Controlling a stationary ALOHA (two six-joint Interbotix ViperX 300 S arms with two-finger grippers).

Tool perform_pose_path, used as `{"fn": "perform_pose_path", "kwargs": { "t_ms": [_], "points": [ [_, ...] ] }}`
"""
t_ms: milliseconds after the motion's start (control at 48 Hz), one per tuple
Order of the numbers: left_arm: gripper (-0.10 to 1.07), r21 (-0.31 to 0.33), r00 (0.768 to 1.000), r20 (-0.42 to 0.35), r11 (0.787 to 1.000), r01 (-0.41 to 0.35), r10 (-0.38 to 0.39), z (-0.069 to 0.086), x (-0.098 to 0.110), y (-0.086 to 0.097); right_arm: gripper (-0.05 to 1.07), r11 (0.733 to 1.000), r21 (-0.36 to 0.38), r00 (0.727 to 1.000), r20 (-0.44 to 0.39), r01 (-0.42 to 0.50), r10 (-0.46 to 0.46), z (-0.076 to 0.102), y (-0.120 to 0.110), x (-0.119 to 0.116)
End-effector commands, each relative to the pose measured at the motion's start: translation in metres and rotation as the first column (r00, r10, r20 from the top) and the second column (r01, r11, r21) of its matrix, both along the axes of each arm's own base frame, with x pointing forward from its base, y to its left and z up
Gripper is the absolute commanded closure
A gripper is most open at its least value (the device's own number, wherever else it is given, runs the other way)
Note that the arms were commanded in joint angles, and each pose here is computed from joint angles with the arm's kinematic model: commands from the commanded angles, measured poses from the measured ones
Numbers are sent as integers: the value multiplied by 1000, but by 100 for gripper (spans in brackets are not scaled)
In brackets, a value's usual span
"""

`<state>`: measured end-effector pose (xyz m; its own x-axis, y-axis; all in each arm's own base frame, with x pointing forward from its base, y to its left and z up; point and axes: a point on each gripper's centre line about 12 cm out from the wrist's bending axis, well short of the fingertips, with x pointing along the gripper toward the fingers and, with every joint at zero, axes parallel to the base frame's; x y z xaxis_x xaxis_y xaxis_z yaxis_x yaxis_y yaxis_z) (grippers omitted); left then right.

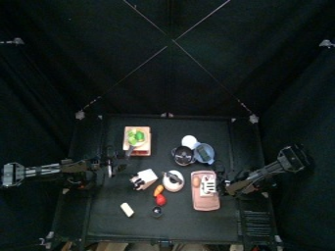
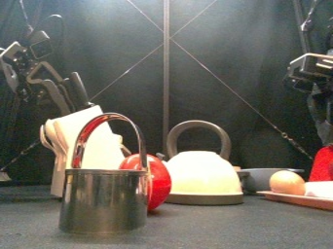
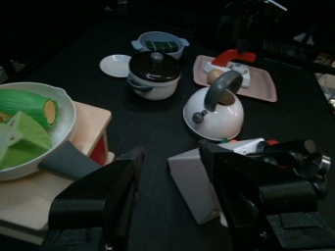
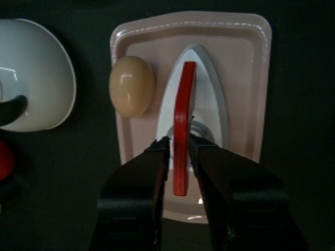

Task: Place iron on plate

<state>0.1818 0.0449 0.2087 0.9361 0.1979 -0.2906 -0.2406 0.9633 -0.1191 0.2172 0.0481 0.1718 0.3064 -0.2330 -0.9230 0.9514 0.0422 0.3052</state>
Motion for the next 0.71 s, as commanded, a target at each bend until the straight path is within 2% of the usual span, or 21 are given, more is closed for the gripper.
{"fn": "perform_pose_path", "kwargs": {
  "t_ms": [0, 688],
  "points": [
    [11, 4, 1000, 17, 1000, 1, -1, 6, 3, 1, 38, 1000, 7, 1000, 30, 2, -2, 8, 0, 3],
    [11, 1, 1000, 18, 1000, 0, 0, 6, 3, 1, 38, 1000, 8, 999, 32, 7, -7, 8, -2, 3]
  ]
}}
